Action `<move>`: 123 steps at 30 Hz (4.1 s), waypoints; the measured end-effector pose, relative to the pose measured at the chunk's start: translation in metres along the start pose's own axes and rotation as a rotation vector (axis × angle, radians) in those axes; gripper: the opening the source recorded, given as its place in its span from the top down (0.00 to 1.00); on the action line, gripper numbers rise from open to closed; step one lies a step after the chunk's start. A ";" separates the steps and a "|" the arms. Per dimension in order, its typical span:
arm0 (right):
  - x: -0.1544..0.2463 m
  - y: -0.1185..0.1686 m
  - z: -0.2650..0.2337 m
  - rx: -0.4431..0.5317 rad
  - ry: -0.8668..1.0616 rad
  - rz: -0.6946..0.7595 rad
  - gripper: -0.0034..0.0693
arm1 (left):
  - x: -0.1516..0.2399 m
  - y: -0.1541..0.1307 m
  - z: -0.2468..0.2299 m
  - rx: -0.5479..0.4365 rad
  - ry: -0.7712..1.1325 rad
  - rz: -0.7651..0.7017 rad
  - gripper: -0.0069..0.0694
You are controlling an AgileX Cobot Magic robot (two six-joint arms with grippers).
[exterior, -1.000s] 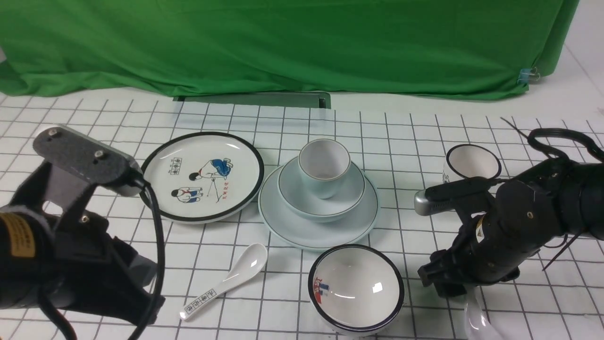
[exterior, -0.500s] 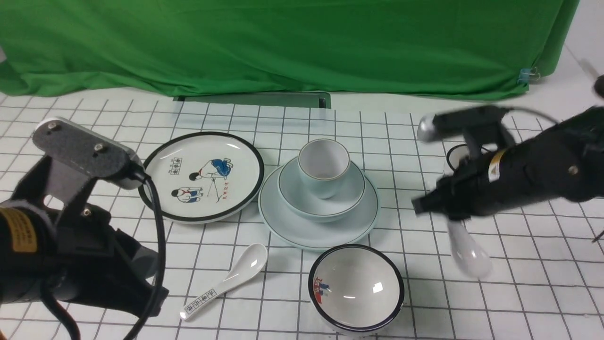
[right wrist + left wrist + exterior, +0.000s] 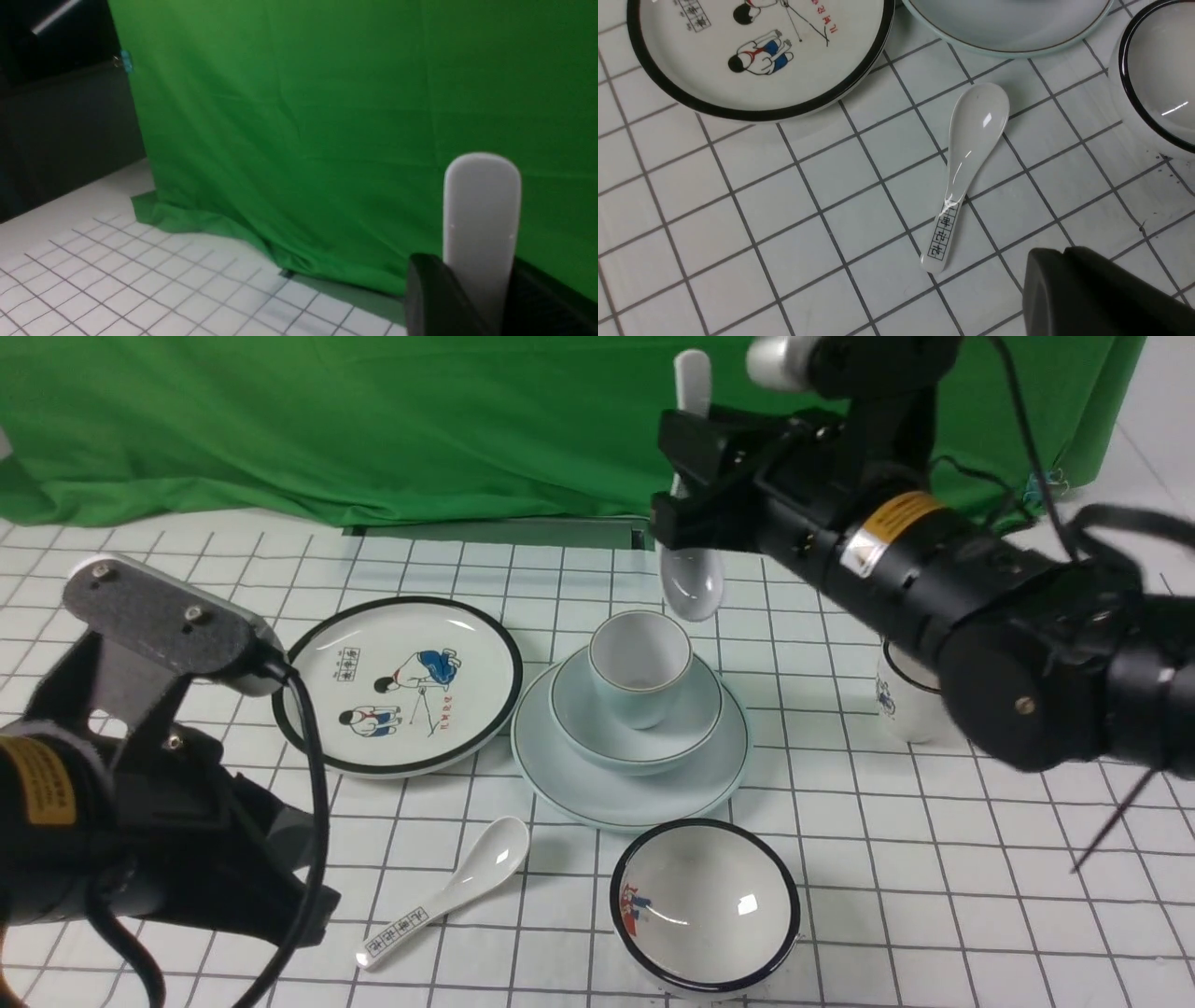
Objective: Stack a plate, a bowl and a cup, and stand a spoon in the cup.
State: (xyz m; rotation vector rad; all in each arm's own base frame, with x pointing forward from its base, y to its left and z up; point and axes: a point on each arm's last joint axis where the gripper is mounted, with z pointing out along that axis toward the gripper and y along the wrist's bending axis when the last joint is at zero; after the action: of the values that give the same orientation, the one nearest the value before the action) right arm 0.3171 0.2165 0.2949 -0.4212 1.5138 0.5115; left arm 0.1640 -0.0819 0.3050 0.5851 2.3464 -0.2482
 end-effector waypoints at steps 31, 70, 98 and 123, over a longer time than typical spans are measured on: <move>0.114 -0.012 0.038 0.019 0.022 -0.066 0.56 | 0.003 0.000 0.000 0.003 0.028 0.003 0.95; -0.072 0.001 -0.250 0.007 -0.006 -0.197 0.94 | 0.110 -0.003 -0.105 -0.097 -0.747 0.052 0.95; -0.054 0.001 -0.278 0.005 0.053 -0.191 0.94 | 0.110 -0.003 -0.105 -0.099 -0.749 0.059 0.95; 0.101 -0.039 -0.342 0.593 0.223 -0.051 0.94 | 0.110 -0.003 -0.105 -0.101 -0.749 0.060 0.95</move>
State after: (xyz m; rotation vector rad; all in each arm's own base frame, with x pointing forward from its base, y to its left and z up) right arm 0.0550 -0.0016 0.1847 -0.0507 1.7764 -0.0406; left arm 0.0289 -0.0123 0.3090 0.4146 1.6048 -0.2629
